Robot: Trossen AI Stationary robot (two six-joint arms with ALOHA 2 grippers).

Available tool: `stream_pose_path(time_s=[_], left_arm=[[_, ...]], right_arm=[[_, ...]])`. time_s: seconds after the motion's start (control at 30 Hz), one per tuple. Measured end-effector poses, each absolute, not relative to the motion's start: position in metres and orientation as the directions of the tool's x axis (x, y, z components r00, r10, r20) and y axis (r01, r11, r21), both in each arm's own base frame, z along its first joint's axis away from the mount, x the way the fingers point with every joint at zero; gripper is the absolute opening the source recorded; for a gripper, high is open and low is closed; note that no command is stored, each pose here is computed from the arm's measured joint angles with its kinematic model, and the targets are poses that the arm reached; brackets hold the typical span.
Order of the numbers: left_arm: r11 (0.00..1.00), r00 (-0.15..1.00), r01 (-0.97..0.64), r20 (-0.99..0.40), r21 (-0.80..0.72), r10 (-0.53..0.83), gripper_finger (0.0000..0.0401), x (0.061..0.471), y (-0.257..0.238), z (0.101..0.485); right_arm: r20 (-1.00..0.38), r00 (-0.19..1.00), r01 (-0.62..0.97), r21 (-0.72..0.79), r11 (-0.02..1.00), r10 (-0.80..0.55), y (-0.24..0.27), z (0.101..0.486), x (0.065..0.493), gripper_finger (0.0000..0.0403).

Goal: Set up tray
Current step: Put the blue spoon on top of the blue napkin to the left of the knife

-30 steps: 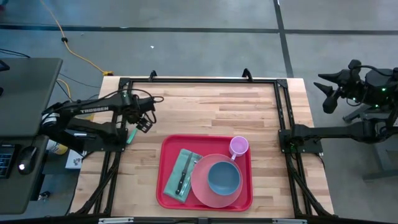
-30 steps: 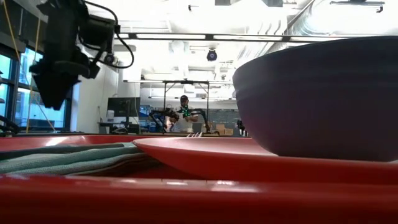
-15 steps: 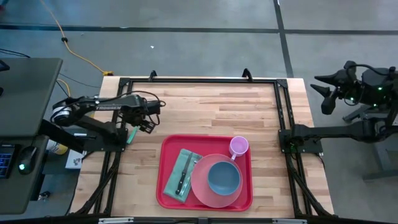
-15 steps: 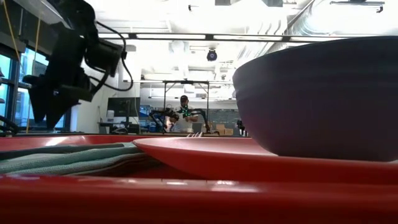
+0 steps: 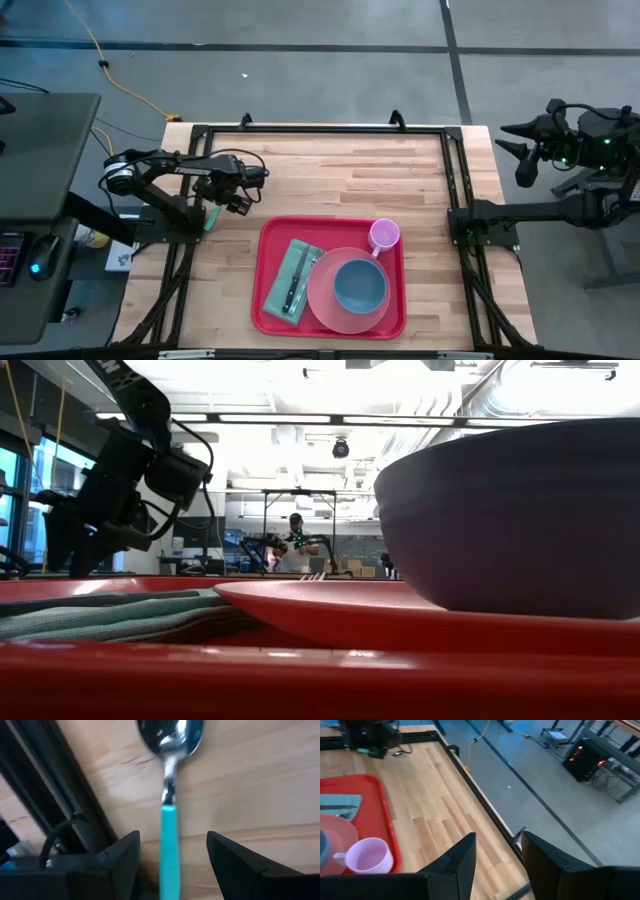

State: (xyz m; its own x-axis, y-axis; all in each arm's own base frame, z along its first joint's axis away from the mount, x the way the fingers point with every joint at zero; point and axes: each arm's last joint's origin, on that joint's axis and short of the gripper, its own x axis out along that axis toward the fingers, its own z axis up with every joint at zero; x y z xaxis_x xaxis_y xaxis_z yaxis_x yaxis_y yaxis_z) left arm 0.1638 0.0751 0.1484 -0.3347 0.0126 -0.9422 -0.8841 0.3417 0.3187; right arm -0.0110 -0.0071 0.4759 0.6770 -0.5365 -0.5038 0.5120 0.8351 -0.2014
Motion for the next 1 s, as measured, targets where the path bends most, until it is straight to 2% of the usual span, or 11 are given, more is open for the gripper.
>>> stream_pose_path(time_s=[0.27,0.47,0.8,1.0], left_arm=[[0.326,-0.296,-0.900,-0.955,0.289,0.029,0.0259,0.167,0.079,0.145],[0.284,-0.271,-0.927,-0.961,0.245,-0.053,0.0259,0.154,0.089,0.135],[0.326,-0.232,-0.926,-0.968,0.189,-0.097,0.0259,0.146,0.105,0.135],[0.344,-0.191,-0.929,-0.973,0.137,-0.128,0.0219,0.141,0.114,0.134]], right_arm=[[-0.513,0.706,0.459,-0.193,0.867,-0.488,-0.006,0.476,-0.010,0.0138],[-0.519,0.726,0.413,-0.194,0.890,-0.450,-0.005,0.475,-0.010,0.0138],[-0.521,0.731,0.388,-0.214,0.897,-0.441,-0.004,0.475,-0.009,0.0138],[-0.521,0.731,0.393,-0.205,0.896,-0.440,-0.004,0.475,-0.009,0.0138]])
